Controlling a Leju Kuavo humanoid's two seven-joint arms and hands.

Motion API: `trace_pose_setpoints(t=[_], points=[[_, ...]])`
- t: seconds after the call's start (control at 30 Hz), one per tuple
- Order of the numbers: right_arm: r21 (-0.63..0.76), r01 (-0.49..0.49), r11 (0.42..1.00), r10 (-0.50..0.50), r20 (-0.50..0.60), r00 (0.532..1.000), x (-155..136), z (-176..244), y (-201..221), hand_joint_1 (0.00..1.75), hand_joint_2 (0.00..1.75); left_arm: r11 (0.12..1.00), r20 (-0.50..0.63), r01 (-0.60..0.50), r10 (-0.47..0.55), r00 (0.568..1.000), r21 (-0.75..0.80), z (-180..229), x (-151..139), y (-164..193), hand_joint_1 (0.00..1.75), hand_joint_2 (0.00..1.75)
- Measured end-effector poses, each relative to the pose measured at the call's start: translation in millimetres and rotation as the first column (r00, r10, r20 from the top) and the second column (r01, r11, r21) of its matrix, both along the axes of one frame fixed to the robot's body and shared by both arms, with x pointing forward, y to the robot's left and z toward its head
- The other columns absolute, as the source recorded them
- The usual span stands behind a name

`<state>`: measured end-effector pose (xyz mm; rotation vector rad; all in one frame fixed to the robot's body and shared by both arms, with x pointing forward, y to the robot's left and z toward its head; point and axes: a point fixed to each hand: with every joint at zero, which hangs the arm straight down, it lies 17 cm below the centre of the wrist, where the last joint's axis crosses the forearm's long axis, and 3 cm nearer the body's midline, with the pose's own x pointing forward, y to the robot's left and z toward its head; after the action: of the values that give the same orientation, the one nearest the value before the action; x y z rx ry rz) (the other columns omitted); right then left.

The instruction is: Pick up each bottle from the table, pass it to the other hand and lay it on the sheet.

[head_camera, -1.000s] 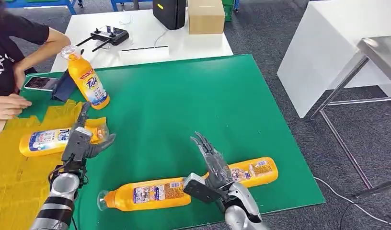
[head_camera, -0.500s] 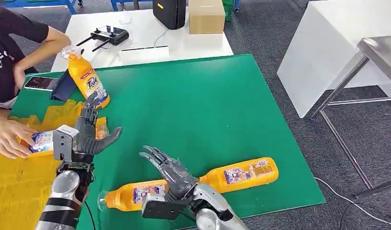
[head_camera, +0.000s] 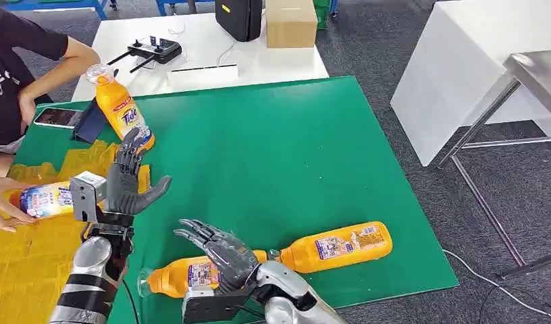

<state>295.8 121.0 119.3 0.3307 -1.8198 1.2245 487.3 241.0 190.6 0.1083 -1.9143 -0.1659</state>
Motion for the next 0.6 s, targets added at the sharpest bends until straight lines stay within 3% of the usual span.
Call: trace_pose_setpoints(t=[0.3, 0.6], points=[[-0.192, -0.058, 0.98, 0.056, -0.011, 0.998, -5.6, -50.0, 4.6, 0.0, 1.75, 0.998, -0.009, 0.022, -0.023, 1.0, -0.055, 2.5, 6.5, -2.4, 0.0, 1.75], [-0.437, 0.01, 0.899, 0.06, 0.144, 0.988, 12.8, -92.6, -13.9, 0.0, 1.75, 0.995, -0.025, 0.029, -0.031, 0.999, -0.095, -1.8, 8.6, -0.8, 0.0, 1.75]])
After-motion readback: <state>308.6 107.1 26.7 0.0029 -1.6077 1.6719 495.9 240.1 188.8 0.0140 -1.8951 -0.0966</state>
